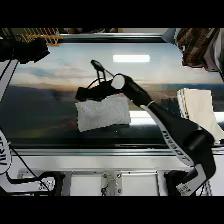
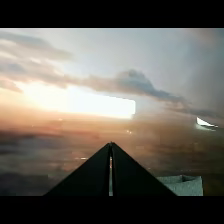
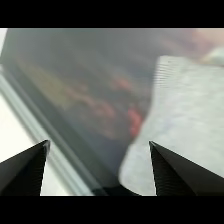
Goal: Fold the clothes and pants, and hang the long-sleeved shirts on hangers.
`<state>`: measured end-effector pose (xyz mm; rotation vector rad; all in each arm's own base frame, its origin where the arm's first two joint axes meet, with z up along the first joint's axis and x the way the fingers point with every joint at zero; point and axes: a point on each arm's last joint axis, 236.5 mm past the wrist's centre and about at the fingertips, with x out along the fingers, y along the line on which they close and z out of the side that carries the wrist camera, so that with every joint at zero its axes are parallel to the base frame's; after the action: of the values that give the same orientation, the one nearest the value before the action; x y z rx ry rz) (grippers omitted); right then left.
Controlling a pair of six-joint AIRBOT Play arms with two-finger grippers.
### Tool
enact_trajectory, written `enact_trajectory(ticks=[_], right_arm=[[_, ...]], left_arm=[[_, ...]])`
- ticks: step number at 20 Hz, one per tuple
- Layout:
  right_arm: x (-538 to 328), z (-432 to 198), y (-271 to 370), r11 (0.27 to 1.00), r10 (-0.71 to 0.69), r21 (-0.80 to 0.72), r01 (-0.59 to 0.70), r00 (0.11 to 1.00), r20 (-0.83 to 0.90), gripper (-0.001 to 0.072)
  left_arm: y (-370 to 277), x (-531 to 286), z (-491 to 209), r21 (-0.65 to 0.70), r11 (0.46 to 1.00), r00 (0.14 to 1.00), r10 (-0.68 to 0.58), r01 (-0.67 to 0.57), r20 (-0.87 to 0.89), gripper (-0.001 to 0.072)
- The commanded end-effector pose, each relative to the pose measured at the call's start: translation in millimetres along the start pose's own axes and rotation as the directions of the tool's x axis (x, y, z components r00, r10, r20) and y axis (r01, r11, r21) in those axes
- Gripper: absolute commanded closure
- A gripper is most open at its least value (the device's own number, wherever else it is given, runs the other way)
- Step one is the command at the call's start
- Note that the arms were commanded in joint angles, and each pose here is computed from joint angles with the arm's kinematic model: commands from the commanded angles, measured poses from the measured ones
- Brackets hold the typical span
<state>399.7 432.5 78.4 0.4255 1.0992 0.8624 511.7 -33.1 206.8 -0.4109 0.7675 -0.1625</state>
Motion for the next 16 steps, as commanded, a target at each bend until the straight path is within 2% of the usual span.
enact_trajectory(ticks=[1, 4, 5, 7, 9, 13, 16], right_arm=[[-67, -17, -83, 0.983, -0.184, 0.022, 0.184, 0.983, -0.009, 0.0034], [-126, -68, -189, 0.916, -0.333, 0.205, 0.344, 0.939, -0.089, 0.0030], [-138, -86, -220, 0.883, -0.354, 0.288, 0.371, 0.929, -0.112, -0.0003], [-149, -111, -264, 0.838, -0.361, 0.382, 0.390, 0.921, -0.147, -0.0005], [-136, -116, -275, 0.858, -0.279, 0.407, 0.313, 0.950, -0.143, -0.0005], [-81, -97, -250, 0.916, -0.039, 0.399, 0.055, 0.998, -0.049, -0.0005], [-45, -90, -234, 0.918, 0.034, 0.397, -0.009, 0.998, -0.055, -0.0004]], left_arm=[[4, -1, -36, 0.008, 1.000, 0.999, 0.008, -0.008, -0.041, 0.0697], [-5, 5, -81, 0.046, 0.999, 0.994, -0.003, 0.009, -0.108, 0.0697], [-11, 5, -92, 0.063, 0.998, 0.993, -0.011, 0.019, -0.119, 0.0697], [-23, 7, -107, 0.081, 0.996, 0.992, -0.029, 0.039, -0.119, 0.0697], [-34, 7, -116, 0.097, 0.994, 0.992, -0.046, 0.057, -0.117, 0.0697], [-44, 8, -126, 0.112, 0.991, 0.989, -0.061, 0.076, -0.133, 0.0697], [-44, 8, -126, 0.110, 0.991, 0.989, -0.062, 0.077, -0.134, 0.0697]])
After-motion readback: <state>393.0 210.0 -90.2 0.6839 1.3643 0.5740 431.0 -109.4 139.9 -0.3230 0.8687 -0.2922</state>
